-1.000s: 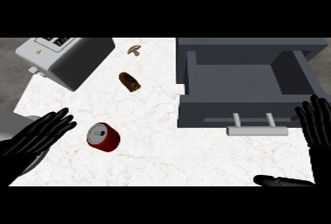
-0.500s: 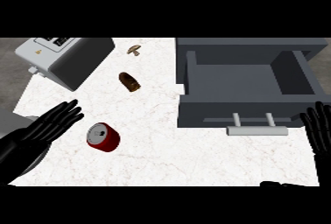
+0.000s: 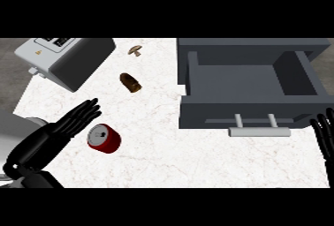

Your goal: Pick up the can, place it into the drawer and close the drawer

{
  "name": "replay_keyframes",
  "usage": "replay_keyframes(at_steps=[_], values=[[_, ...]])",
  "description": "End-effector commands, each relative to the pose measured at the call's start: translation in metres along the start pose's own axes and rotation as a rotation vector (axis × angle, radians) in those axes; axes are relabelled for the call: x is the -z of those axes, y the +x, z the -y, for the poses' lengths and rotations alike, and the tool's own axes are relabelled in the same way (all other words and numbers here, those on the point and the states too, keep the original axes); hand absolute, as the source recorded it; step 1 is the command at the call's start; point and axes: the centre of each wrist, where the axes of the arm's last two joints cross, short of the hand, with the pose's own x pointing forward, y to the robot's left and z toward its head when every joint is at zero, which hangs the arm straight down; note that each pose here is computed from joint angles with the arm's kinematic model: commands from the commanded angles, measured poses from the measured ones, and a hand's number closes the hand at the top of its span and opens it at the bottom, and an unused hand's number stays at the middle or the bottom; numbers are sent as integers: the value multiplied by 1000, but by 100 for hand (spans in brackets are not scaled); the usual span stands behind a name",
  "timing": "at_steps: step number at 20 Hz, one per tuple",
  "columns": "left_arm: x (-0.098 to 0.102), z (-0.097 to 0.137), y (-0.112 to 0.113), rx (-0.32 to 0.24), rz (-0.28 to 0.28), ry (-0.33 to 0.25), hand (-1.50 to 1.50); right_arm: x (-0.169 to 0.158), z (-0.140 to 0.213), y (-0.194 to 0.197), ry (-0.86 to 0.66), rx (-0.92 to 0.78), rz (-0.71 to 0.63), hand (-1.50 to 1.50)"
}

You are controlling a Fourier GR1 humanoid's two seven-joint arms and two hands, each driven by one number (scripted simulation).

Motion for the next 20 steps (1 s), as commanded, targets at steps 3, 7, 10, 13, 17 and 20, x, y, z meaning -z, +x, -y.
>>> replay_keyframes(at_steps=[3,7,10,13,17,20], values=[[-15,3,-33,-26,-4,22,-150,-9,8,11,5,-5,-1,-150],[-6,-14,-53,6,-11,41,-150,10,1,-4,11,-10,-9,-150],[-4,-20,-68,12,-40,58,-150,-3,-1,22,-6,-3,9,-150],[-15,-19,-67,39,-25,76,-150,3,18,6,13,-4,7,-150],[-13,-27,-89,38,-39,73,-150,3,-2,-16,11,-19,1,-150],[-28,-52,-97,28,-67,71,-150,12,12,1,9,8,10,-150]])
